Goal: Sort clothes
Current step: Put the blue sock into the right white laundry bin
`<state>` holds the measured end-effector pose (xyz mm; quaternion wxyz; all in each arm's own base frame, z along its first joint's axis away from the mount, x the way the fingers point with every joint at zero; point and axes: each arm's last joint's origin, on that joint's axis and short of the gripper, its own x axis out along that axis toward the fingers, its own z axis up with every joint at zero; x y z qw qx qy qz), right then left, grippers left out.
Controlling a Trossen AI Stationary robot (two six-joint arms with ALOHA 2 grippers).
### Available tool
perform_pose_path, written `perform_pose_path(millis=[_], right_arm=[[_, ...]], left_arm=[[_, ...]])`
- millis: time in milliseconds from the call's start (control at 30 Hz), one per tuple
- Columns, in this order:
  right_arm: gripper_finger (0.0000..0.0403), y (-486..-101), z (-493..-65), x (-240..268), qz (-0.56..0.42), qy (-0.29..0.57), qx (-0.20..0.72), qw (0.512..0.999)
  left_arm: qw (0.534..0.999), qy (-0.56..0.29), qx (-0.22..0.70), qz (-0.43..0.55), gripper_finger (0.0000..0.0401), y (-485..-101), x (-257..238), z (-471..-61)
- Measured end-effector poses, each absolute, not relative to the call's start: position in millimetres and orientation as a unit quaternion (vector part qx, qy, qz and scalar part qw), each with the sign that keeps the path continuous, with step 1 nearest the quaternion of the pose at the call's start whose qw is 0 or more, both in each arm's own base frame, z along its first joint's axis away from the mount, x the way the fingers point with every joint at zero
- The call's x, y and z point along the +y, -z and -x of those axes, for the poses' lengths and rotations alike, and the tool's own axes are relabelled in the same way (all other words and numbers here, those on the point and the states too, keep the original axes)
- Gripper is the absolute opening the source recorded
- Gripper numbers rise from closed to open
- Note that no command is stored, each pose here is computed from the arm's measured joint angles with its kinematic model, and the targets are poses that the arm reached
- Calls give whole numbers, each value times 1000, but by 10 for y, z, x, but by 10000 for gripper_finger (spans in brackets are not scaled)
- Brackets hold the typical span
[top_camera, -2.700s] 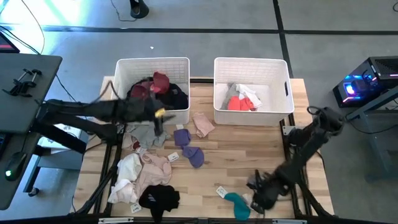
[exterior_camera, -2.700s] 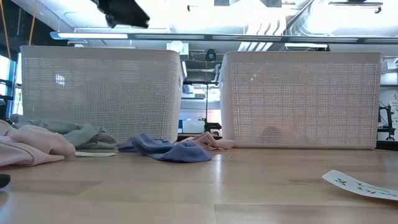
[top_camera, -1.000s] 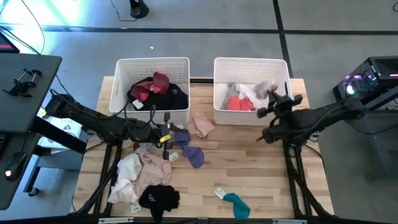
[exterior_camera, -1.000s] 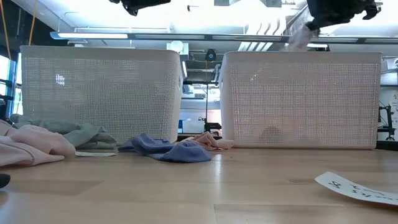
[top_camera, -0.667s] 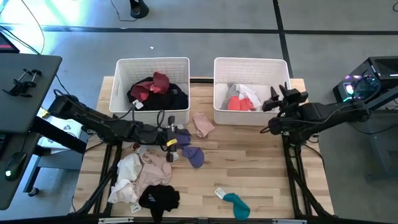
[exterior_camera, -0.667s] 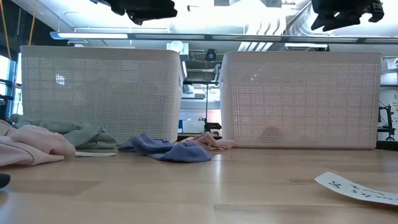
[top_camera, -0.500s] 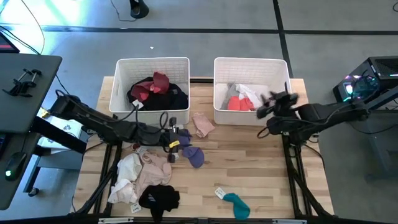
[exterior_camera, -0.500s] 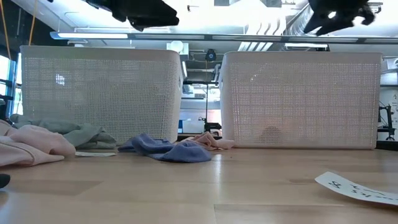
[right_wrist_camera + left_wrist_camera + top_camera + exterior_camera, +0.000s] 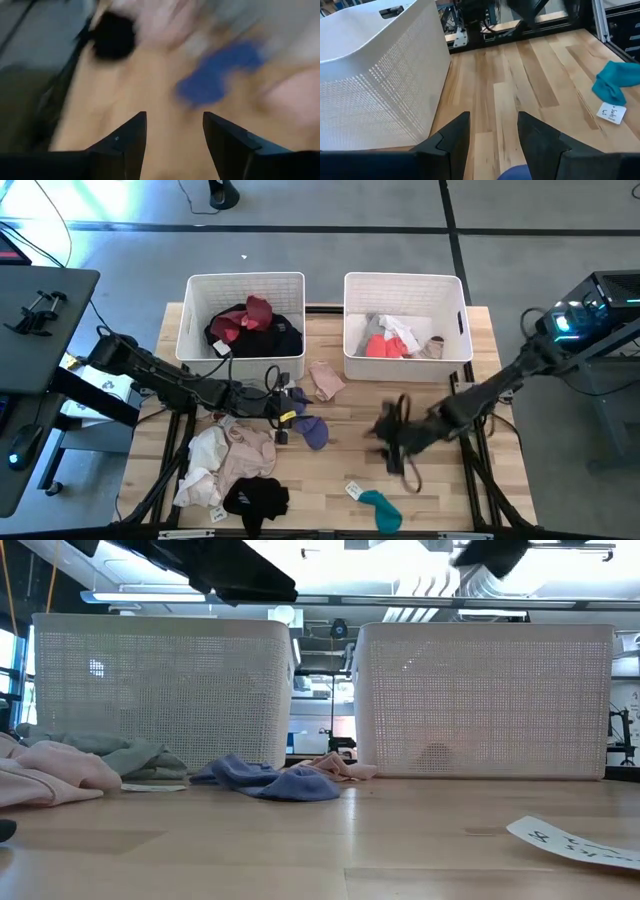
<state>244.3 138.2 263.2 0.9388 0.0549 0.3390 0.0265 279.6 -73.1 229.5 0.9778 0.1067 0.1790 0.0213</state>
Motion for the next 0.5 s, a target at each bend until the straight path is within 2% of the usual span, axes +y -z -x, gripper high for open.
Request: perform_pose_path(millis=[167,300,500], right_arm=[[183,-2122,-2507,1833,-175,-123,478,852],[183,-1758,-2530,2159,-228,-156,530,802],[180,-1350,-2542,2303,-248,-118,579,768]], left_arm=[[978,-21,181,-106,152,-2284,-733,-2801],[979,-22,176,-102,152,-2293,-734,-2804],[980,-21,167,-105,152,-2311,-735,-2811]])
